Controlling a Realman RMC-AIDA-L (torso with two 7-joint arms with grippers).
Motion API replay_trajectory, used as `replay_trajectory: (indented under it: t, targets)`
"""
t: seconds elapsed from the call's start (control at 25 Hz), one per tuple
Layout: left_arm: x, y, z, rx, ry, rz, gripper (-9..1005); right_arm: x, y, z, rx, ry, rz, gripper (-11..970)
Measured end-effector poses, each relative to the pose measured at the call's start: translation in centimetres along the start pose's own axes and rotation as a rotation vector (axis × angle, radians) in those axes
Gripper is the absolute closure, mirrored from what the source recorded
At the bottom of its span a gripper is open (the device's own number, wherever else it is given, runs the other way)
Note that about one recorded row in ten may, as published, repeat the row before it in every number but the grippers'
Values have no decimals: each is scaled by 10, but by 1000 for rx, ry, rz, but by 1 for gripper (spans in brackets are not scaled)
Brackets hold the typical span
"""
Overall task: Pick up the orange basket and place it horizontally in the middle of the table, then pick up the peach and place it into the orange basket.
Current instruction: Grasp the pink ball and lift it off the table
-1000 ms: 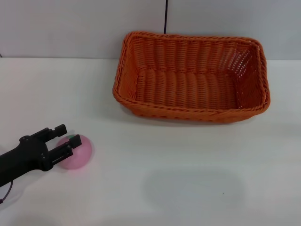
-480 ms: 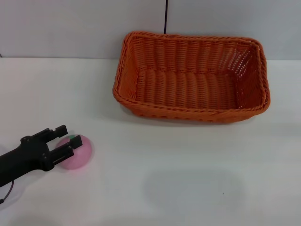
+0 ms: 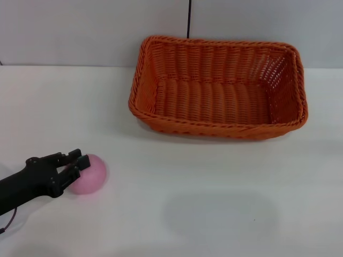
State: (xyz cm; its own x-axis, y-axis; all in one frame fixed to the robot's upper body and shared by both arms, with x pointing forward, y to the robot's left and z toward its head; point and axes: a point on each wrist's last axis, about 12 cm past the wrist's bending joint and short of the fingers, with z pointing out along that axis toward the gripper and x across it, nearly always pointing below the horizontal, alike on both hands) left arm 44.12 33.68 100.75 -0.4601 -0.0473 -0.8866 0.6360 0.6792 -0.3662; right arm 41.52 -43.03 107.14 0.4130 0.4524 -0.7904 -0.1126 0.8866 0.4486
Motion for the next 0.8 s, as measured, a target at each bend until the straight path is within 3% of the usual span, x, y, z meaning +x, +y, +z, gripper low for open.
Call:
replay_trajectory:
  t: [0.32, 0.64, 0.8]
  targets:
    - [1, 2, 1, -20, 9, 0, 845, 0, -1, -3, 12, -2, 2, 430]
    - [2, 0, 1, -14, -4, -6, 881, 1, -2, -3, 19, 6, 3, 430]
    - [-3, -9, 6, 30, -54, 3, 901, 1, -2, -3, 23, 4, 6, 430]
